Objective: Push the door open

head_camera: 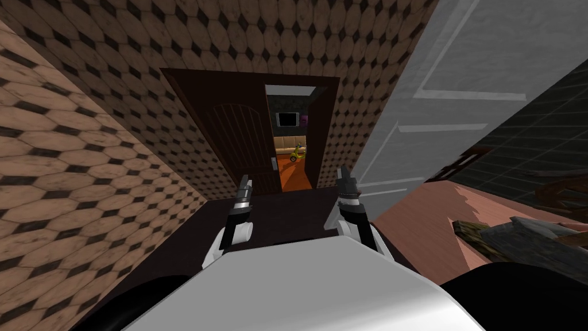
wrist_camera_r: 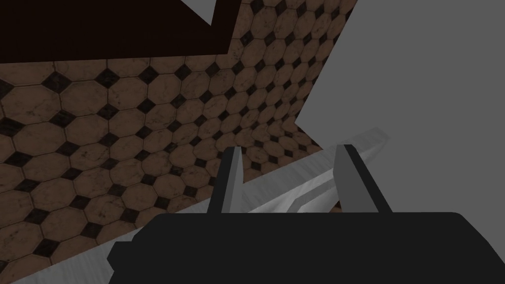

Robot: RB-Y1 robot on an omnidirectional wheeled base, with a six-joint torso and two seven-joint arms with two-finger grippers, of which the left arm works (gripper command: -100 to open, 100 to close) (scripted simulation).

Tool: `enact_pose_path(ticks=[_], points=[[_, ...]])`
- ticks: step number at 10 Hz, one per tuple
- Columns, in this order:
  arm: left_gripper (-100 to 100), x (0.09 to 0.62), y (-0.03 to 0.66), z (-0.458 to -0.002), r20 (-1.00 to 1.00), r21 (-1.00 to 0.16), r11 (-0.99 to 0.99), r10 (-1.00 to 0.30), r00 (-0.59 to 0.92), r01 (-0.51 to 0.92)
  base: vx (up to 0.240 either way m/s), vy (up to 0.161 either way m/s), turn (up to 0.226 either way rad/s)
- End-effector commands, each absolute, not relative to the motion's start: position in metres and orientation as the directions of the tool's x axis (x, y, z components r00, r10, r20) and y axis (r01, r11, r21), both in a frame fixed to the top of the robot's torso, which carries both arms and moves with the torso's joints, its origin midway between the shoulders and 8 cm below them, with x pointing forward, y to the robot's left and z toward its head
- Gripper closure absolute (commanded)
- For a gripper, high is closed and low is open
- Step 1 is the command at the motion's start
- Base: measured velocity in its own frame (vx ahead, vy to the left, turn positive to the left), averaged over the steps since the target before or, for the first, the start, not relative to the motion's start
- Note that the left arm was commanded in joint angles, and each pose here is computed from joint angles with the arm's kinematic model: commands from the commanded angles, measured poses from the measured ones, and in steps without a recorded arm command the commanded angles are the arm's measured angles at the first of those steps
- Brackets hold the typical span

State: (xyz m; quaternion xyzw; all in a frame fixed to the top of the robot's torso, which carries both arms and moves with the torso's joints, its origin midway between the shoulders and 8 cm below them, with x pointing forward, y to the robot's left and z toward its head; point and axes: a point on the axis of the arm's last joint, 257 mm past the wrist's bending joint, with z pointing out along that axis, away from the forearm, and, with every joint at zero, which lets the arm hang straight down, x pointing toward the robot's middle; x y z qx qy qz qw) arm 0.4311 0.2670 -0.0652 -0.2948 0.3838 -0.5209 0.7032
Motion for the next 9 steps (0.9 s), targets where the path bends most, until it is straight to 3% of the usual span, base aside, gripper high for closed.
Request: enact_pose_path(ticks=[1,9], points=[[-100,0.441,0.269,-0.075,-0.232,-0.825,0.280,-0.960,0.157,0.491,0.098,0.033,-0.001],[-100,0.489,0.275,-0.125,-0.218,-0.877,0.254,-0.967,0.134,0.408,0.099,0.021,0.002]])
